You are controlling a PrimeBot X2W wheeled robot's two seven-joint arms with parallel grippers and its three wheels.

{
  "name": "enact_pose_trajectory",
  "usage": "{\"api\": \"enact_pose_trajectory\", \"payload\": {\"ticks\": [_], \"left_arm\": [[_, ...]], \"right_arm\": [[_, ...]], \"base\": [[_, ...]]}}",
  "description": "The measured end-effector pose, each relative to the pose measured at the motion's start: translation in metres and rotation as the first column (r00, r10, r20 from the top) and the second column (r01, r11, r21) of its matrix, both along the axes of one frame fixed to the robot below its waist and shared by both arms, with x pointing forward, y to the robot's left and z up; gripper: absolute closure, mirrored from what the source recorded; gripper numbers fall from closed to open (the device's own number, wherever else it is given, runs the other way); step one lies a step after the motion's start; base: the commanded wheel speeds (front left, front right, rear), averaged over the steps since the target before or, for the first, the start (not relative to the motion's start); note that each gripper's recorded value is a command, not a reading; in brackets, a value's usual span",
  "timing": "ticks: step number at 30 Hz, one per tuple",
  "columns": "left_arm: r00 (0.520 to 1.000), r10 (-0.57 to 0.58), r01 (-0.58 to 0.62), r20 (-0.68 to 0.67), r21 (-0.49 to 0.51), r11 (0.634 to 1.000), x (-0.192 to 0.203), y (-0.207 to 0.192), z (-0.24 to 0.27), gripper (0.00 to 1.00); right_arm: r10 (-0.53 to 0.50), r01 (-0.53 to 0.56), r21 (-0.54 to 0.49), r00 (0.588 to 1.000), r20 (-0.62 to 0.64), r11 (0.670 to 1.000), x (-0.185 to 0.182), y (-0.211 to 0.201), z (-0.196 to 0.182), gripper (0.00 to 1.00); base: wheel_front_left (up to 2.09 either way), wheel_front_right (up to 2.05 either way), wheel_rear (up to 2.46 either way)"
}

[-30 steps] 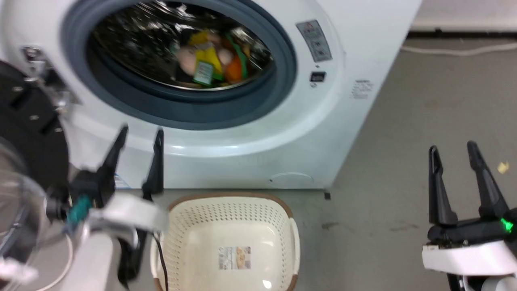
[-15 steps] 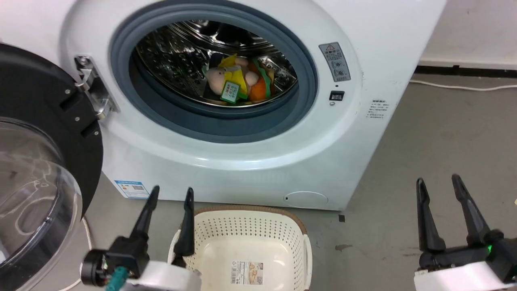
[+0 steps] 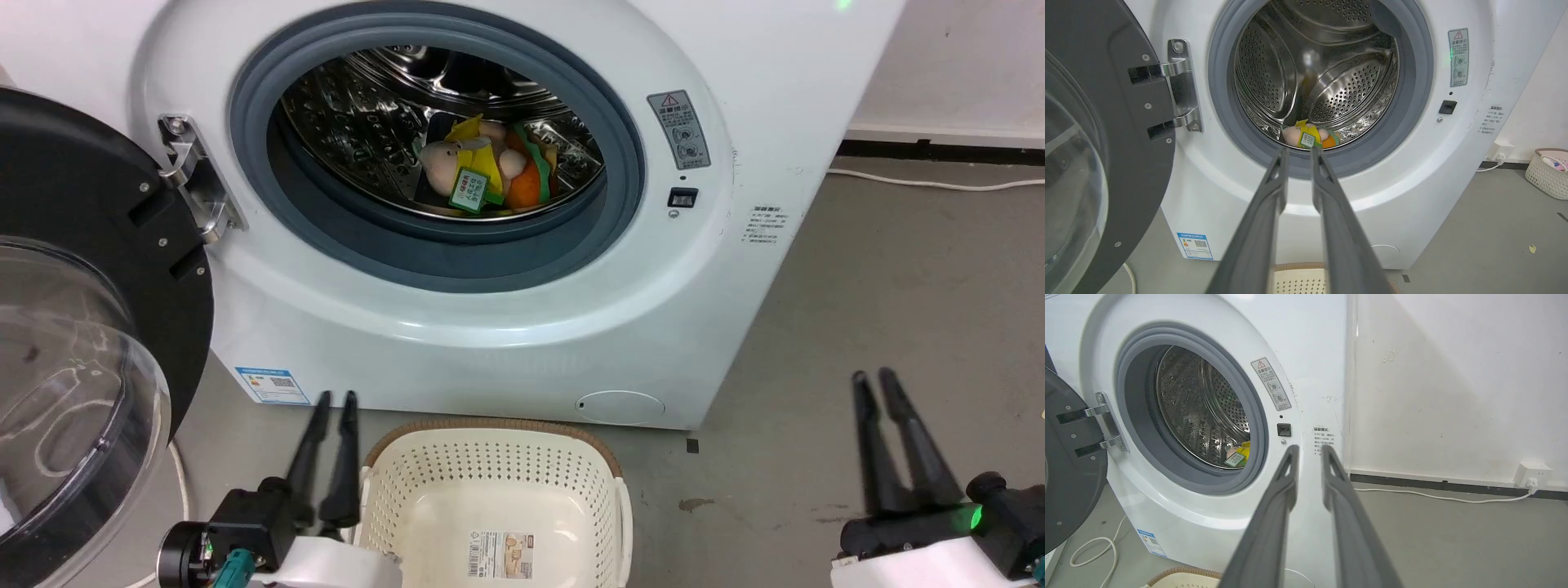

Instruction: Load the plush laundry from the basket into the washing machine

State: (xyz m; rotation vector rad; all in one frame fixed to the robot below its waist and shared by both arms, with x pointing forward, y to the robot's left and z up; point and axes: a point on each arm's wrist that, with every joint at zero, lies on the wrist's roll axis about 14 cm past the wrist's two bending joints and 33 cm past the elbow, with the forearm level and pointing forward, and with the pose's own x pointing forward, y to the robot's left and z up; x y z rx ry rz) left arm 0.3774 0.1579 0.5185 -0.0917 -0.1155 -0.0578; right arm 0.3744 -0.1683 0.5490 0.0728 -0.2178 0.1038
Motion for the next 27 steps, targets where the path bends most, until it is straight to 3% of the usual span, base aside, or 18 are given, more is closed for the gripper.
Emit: {"api": "enact_pose_trajectory", "payload": {"ticks": [27], "left_arm": [[1.0, 0.008, -0.007, -0.022, 0.027, 1.0, -0.0007, 0.0032, 0.0015, 1.0]], "right_arm": [[0.005, -0.006, -0.018, 0.999, -0.044, 1.0, -0.002, 0.0017, -0.0051, 1.0]], "base": [[0.0, 0.0, 0.0]]}}
